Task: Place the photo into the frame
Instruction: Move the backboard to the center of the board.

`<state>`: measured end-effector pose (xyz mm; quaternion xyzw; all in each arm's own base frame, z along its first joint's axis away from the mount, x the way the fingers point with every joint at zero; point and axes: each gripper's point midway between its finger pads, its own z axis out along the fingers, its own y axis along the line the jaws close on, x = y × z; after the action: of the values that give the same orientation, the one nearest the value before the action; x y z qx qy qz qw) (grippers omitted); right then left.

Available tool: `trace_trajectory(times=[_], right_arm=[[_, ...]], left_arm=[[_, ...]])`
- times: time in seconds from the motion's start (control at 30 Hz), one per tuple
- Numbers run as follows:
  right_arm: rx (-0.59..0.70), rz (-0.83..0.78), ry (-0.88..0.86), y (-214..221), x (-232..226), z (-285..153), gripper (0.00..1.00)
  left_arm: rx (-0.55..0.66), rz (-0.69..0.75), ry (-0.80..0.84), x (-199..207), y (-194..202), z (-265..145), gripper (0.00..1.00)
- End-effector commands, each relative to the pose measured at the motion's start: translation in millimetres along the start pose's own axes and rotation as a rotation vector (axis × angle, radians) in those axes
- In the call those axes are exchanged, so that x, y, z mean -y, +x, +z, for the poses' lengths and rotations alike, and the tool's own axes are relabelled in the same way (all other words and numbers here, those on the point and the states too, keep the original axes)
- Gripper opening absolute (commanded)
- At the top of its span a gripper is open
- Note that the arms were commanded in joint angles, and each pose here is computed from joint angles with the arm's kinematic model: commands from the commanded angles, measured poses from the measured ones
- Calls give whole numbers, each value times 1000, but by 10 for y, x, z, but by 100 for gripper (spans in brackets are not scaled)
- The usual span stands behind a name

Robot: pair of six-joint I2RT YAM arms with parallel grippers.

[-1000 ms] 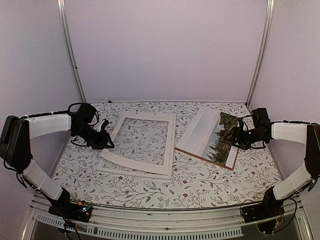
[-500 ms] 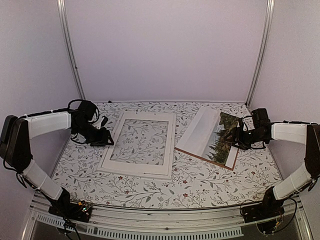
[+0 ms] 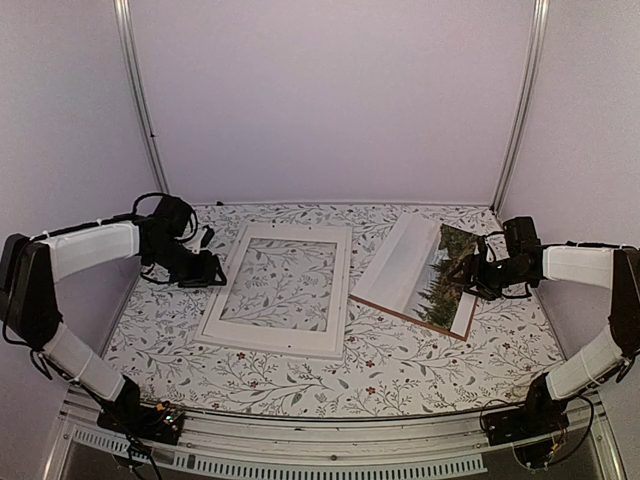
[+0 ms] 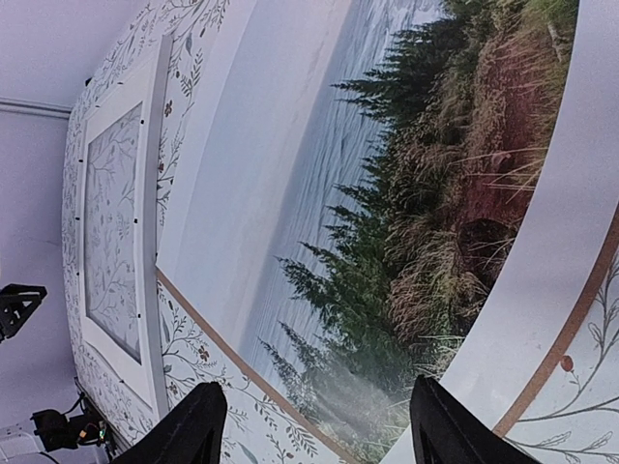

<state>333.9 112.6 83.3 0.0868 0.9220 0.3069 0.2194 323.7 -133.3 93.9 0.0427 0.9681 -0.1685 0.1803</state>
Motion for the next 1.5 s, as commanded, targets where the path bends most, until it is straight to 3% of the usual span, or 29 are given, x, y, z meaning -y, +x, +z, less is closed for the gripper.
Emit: trace_trajectory(times=[0.0,0.17,0.27,0.33,0.4,0.43,0.57,0.77,0.93,1.07,1.23,1.33,1.47], right_arm=[[13,-18,-1,-11,-29,-12,69],[58,-53,33,-88,-53,-115,71],[105,-56,149,-186,88,-218,74],[126,-55,214,-231,186,-256,78],[134,-50,270,-273,280,-275,80],[134,-49,292,-288,316,-276,80],[144,-51,321,-349,358,-266,80],[178,-65,290,-463,266,-280,80],[215,-86,323,-558,261,-368,81],[257,-99,352,-590,281,-465,83],[313,-128,376,-670,258,-593,84],[350,-140,422,-781,288,-661,85],[372,-137,436,-920,302,-652,87]], left_arm=[[83,35,34,192,-191,-139,58],[119,46,66,363,-255,-169,60],[169,77,75,543,-314,-254,67],[206,107,110,718,-341,-326,76],[253,138,168,923,-377,-415,98],[271,149,193,1016,-380,-465,99],[357,202,253,1360,-403,-753,100],[521,327,164,1686,-422,-1209,100],[563,431,7,1758,-417,-1321,100],[618,545,-215,1721,-450,-1437,100],[686,477,-409,1443,-558,-1557,100],[703,452,-392,1439,-589,-1494,100],[701,450,-242,1661,-691,-1350,100]])
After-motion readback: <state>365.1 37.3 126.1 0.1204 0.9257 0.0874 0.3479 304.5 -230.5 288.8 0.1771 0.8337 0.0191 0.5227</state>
